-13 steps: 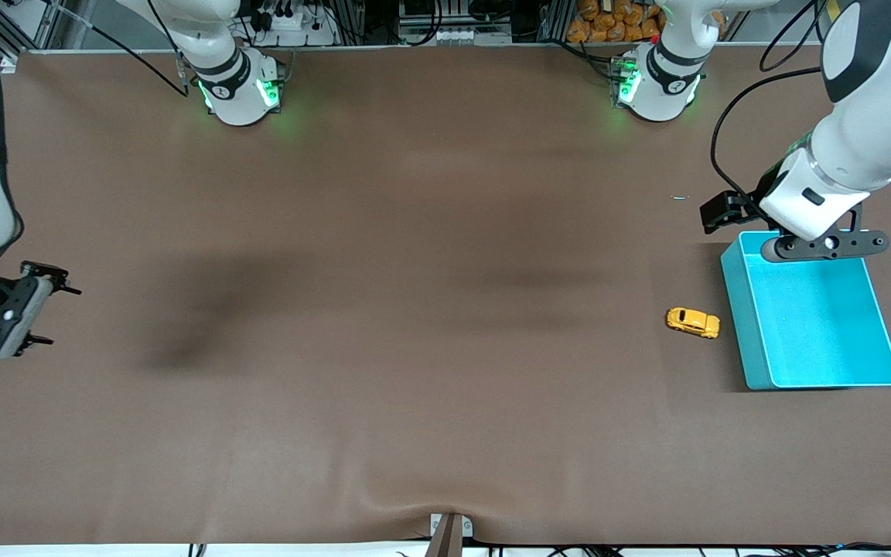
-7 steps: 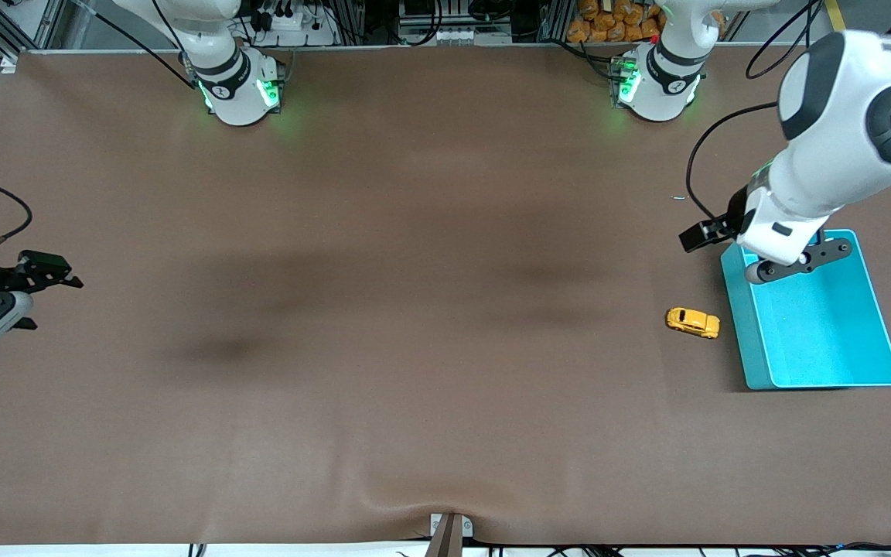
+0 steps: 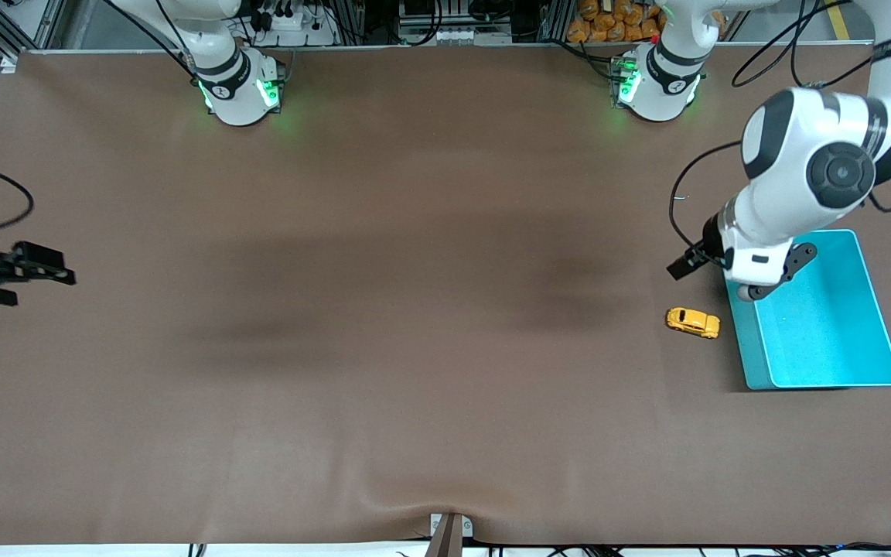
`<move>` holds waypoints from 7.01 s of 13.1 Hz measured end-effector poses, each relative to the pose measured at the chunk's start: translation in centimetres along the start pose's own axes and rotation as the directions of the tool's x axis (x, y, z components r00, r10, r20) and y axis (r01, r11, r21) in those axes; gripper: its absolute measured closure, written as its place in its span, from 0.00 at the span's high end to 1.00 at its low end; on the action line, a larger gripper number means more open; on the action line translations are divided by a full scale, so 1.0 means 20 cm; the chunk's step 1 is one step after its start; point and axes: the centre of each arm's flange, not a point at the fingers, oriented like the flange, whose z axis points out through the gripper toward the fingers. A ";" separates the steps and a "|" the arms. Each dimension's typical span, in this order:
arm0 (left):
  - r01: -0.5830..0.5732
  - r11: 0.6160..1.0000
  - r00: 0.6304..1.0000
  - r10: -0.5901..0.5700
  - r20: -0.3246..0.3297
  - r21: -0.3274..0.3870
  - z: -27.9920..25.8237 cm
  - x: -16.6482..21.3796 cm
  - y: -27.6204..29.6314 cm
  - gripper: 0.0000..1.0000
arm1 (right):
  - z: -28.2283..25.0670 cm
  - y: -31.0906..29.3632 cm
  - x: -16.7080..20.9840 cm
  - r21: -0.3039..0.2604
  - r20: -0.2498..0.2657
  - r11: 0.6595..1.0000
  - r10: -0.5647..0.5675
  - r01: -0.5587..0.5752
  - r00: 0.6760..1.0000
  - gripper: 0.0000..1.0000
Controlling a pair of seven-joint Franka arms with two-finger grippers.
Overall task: Wind and store yellow beetle car
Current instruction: 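Lower the left gripper over the yellow car beside the bin, then close the left gripper on the yellow car and lift it, then carry the car over the turquoise bin and lower it inside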
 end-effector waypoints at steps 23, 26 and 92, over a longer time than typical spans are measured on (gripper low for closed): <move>0.571 0.810 0.818 -0.575 0.015 -0.132 0.78 0.50 -0.14 1.00 | -0.18 -0.36 -0.41 -0.029 -0.136 0.972 0.229 -0.235 0.964 1.00; 0.567 0.814 0.822 -0.570 0.016 -0.130 0.86 0.50 -0.13 1.00 | -0.19 -0.41 -0.40 -0.043 -0.139 0.976 0.206 -0.214 0.969 1.00; -0.605 0.796 0.793 0.603 -0.083 0.010 0.88 1.12 -0.99 0.47 | -0.20 -0.35 -0.44 -0.044 -0.136 0.970 0.231 -0.239 0.963 1.00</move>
